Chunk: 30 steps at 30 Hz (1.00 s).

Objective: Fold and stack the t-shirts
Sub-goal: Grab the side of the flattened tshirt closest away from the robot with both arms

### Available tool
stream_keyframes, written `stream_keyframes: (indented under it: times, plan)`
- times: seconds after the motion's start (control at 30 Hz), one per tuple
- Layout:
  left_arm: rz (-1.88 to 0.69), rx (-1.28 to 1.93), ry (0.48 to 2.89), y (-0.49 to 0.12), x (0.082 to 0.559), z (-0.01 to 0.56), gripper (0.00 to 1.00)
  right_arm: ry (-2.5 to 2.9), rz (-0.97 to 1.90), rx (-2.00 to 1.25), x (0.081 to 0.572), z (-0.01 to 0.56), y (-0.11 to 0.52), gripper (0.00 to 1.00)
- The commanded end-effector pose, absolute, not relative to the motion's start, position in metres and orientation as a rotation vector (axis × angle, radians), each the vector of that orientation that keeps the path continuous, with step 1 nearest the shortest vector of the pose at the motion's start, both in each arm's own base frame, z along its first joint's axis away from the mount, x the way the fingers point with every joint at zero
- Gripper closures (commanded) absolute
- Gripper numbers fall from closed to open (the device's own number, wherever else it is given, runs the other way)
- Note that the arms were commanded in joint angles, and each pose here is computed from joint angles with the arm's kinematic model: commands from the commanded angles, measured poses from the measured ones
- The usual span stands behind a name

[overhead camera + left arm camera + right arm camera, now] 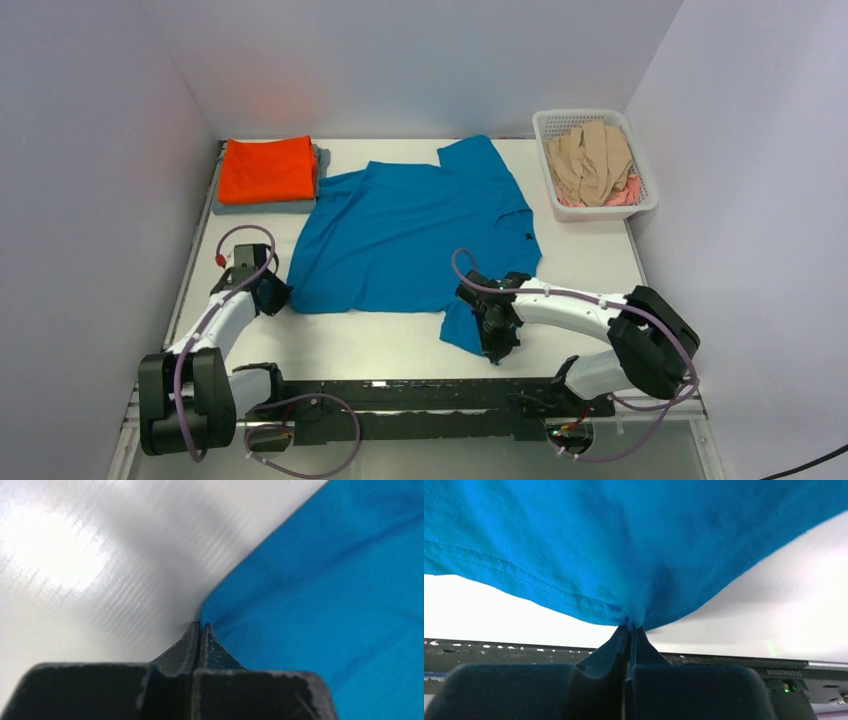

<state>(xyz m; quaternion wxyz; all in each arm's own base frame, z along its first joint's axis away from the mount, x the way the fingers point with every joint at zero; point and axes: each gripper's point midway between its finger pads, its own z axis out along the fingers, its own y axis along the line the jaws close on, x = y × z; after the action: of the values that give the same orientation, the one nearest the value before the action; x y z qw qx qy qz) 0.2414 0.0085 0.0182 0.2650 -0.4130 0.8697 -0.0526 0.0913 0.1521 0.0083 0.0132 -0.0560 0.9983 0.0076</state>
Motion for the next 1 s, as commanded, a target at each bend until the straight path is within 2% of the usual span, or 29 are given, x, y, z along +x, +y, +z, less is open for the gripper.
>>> stream_keyframes:
  times: [0.0, 0.23, 0.33, 0.5, 0.63, 0.77, 0.97]
  plan:
    - [-0.220, -1.125, 2.387, -0.006, 0.227, 0.021, 1.00, 3.126, -0.005, -0.126, 0.081, 0.024, 0.138, 1.00]
    - [-0.184, -1.199, 2.409, -0.012, 0.177, 0.015, 1.00, 3.274, -0.183, -0.061, 0.034, 0.058, 0.096, 1.00]
    - [-0.149, -1.230, 2.392, -0.009, 0.160, 0.017, 1.00, 3.310, -0.125, -0.080, 0.022, 0.064, 0.097, 1.00]
    - [-0.237, -1.246, 2.341, -0.021, 0.156, 0.023, 1.00, 3.332, -0.065, -0.062, 0.013, 0.066, 0.097, 1.00]
    - [-0.293, -1.181, 2.295, -0.024, 0.170, 0.041, 1.00, 3.232, -0.012, -0.041, 0.033, 0.070, 0.105, 1.00]
    - [-0.356, -1.118, 2.254, -0.028, 0.193, 0.069, 1.00, 3.051, -0.001, -0.017, 0.082, 0.093, 0.111, 1.00]
    - [-0.407, -1.074, 2.162, -0.028, 0.231, 0.099, 1.00, 2.865, 0.179, 0.035, 0.152, 0.116, 0.129, 1.00]
